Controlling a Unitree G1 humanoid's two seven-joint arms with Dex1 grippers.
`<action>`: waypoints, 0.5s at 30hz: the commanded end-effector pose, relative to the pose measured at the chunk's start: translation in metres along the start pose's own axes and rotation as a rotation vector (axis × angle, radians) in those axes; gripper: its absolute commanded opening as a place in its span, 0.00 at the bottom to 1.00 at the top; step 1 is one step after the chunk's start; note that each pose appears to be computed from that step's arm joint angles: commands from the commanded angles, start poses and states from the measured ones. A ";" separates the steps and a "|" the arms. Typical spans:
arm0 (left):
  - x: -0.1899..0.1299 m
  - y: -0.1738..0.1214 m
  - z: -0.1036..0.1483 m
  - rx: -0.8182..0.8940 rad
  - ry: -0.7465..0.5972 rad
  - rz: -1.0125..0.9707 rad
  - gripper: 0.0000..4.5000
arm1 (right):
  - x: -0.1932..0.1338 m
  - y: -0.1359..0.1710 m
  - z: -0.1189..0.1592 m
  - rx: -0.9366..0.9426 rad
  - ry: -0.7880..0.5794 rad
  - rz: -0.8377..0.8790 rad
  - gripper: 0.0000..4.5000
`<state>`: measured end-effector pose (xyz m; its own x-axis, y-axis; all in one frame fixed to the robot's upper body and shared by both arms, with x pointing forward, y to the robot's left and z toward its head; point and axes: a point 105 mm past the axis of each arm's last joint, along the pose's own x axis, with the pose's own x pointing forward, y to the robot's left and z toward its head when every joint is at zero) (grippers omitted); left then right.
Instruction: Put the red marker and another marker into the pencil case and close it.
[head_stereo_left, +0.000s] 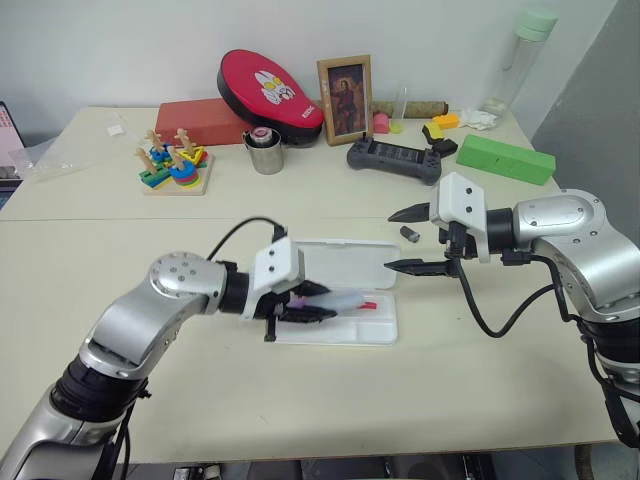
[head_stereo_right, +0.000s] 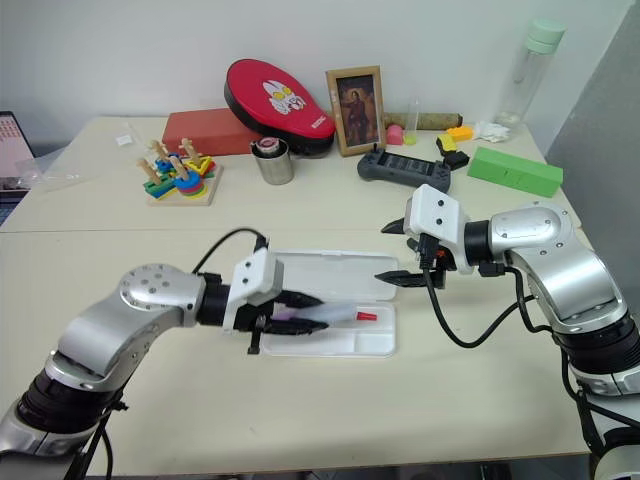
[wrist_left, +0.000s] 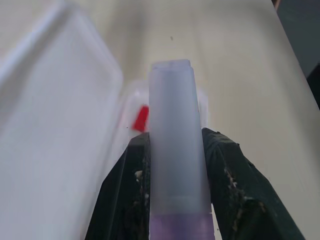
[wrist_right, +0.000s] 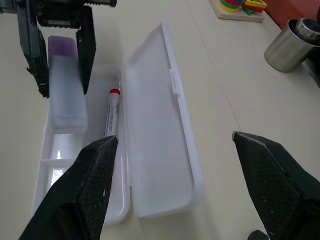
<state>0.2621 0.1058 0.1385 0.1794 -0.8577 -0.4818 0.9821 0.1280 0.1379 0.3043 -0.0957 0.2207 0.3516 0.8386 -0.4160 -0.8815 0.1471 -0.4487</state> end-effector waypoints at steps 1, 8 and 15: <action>0.000 -0.004 -0.007 0.054 0.025 -0.015 0.26 | -0.006 -0.003 0.009 -0.036 -0.011 -0.022 0.85; 0.007 -0.004 -0.015 0.109 0.042 -0.023 0.26 | -0.005 -0.002 0.009 -0.038 -0.015 -0.017 0.85; 0.009 -0.005 -0.021 0.147 0.070 -0.044 0.26 | -0.006 -0.002 0.009 -0.036 -0.015 -0.017 0.85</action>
<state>0.2615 0.1095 0.1136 0.1525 -0.8206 -0.5507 0.9759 0.0370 0.2151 0.3041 -0.0957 0.2205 0.3509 0.8384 -0.4171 -0.8830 0.1479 -0.4454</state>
